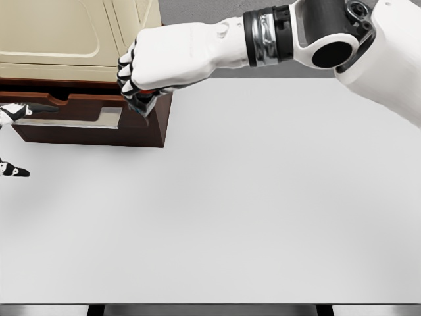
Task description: Open the cabinet drawer with left arm, and place a switch into the drawer with right arm
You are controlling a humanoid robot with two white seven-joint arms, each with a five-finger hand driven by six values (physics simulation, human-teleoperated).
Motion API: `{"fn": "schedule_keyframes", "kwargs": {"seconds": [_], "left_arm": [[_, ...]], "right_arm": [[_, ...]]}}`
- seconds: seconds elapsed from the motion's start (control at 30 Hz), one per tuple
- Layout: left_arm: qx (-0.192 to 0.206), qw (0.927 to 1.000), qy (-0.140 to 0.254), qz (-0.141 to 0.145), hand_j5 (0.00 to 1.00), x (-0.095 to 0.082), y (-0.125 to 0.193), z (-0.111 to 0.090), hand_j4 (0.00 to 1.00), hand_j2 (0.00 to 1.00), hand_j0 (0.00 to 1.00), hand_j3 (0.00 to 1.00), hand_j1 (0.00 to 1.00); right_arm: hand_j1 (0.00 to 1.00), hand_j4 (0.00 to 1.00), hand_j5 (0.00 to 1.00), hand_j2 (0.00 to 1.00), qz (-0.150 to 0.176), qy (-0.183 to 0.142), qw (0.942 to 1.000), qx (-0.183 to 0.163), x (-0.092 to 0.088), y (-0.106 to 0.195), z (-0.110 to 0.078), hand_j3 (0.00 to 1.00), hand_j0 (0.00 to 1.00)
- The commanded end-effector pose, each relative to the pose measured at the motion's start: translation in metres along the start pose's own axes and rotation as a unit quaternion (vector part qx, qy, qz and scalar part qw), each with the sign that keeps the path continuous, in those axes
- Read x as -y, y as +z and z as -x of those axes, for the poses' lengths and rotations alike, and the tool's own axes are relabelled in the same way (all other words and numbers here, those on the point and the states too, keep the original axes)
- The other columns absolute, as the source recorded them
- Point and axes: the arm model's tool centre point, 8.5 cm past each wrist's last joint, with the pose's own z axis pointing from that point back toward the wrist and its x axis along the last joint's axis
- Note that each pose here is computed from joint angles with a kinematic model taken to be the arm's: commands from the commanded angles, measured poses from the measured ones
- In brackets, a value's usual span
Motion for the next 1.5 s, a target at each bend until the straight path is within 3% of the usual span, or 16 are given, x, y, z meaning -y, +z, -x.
{"fn": "schedule_keyframes", "kwargs": {"seconds": [0.0, 0.2, 0.4, 0.67, 1.03, 1.27, 1.47], "left_arm": [[0.011, 0.9998, 0.010, -0.009, 1.00, 0.005, -0.008, 0.001, 1.00, 1.00, 1.00, 1.00, 1.00], [0.032, 0.9990, 0.031, -0.010, 1.00, 0.022, -0.025, 0.001, 1.00, 1.00, 1.00, 1.00, 1.00], [0.030, 0.9990, 0.031, -0.011, 1.00, 0.022, -0.024, 0.003, 1.00, 1.00, 1.00, 1.00, 1.00], [0.018, 0.9990, 0.038, -0.015, 1.00, 0.025, -0.023, 0.013, 1.00, 1.00, 1.00, 1.00, 1.00], [0.013, 0.9992, 0.038, -0.010, 1.00, 0.029, -0.022, 0.016, 1.00, 1.00, 1.00, 1.00, 1.00], [0.004, 0.9991, 0.040, -0.010, 1.00, 0.031, -0.019, 0.022, 1.00, 1.00, 1.00, 1.00, 1.00], [-0.006, 0.9989, 0.044, 0.013, 1.00, 0.039, -0.011, 0.022, 1.00, 1.00, 1.00, 1.00, 1.00]], "right_arm": [[0.35, 0.35, 0.35, 0.35, 0.004, -0.005, 1.0000, 0.001, 0.001, 0.000, 0.000, 0.35, 0.35], [0.35, 0.35, 0.35, 0.35, 0.002, -0.011, 0.9999, 0.007, 0.004, -0.017, 0.005, 0.35, 0.35], [0.35, 0.35, 0.35, 0.35, 0.001, -0.020, 0.9998, -0.004, 0.001, -0.016, 0.013, 0.35, 0.35], [0.35, 0.35, 0.35, 0.35, -0.001, -0.023, 0.9997, 0.000, 0.005, -0.032, 0.017, 0.35, 0.35], [0.36, 0.36, 0.36, 0.36, -0.005, -0.053, 0.9985, -0.012, -0.003, -0.054, 0.033, 0.36, 0.36], [0.36, 0.36, 0.36, 0.36, -0.016, -0.051, 0.9984, -0.017, -0.007, -0.072, 0.037, 0.36, 0.36], [0.35, 0.35, 0.35, 0.35, -0.029, -0.043, 0.9984, -0.023, -0.008, -0.080, 0.040, 0.35, 0.35]]}}
